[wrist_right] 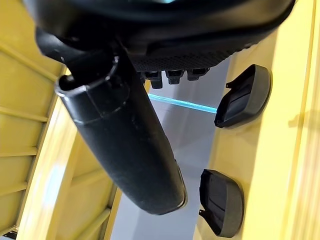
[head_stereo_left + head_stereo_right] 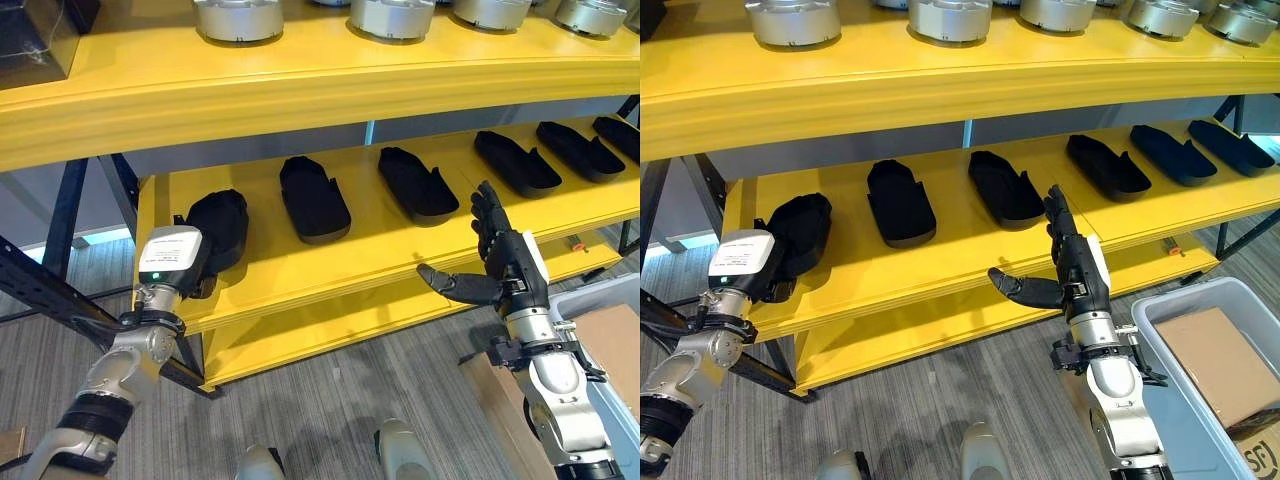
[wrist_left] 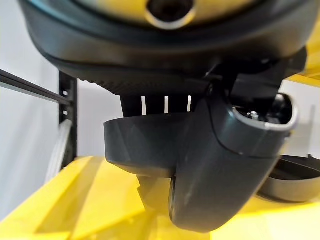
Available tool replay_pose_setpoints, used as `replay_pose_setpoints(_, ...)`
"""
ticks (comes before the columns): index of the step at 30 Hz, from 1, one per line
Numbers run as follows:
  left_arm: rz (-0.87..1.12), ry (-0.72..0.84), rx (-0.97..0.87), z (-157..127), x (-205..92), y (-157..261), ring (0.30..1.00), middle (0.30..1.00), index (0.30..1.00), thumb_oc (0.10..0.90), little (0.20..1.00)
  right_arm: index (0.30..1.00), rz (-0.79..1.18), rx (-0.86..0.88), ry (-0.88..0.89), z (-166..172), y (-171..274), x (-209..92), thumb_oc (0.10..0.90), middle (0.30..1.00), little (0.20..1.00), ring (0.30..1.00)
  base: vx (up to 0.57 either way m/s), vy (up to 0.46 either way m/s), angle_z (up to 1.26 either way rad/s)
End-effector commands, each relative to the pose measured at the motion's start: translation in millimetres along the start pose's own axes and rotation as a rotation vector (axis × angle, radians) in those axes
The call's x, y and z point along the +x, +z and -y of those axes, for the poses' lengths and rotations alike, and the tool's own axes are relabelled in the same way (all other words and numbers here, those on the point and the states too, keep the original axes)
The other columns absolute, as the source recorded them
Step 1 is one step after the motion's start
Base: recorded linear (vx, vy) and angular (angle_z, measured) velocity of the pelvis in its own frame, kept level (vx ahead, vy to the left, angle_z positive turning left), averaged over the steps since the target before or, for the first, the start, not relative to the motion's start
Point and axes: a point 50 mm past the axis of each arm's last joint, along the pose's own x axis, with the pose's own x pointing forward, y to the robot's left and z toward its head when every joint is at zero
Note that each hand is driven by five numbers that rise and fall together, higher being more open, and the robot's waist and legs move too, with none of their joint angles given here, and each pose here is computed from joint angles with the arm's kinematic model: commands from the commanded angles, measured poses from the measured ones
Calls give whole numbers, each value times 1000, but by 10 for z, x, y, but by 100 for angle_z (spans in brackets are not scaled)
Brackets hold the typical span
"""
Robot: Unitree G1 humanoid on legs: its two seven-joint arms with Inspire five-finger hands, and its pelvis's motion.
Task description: Move parts from the plastic box to the shelf.
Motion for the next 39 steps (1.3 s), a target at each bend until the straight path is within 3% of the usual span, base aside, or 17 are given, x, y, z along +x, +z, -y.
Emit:
replay_pose_setpoints(1, -31, 309, 44, -706, 307, -129, 300, 300, 300, 400, 300, 1000, 345, -2, -17, 118, 628, 118, 900, 1000, 1000, 1000, 0, 0, 0)
replay_pose_setpoints(17, -89, 300, 144, -905, 532, -249, 300, 300, 300, 400, 300, 1000, 343, -11, 26, 101, 643, 69, 900, 1000, 1000, 1000, -1, 0, 0)
replay_pose_setpoints(39, -95, 192, 211, -868, 677, -219, 300, 300, 300, 400, 300, 1000, 353, -19, 36, 123, 686, 27, 900, 1000, 1000, 1000, -2, -4, 2)
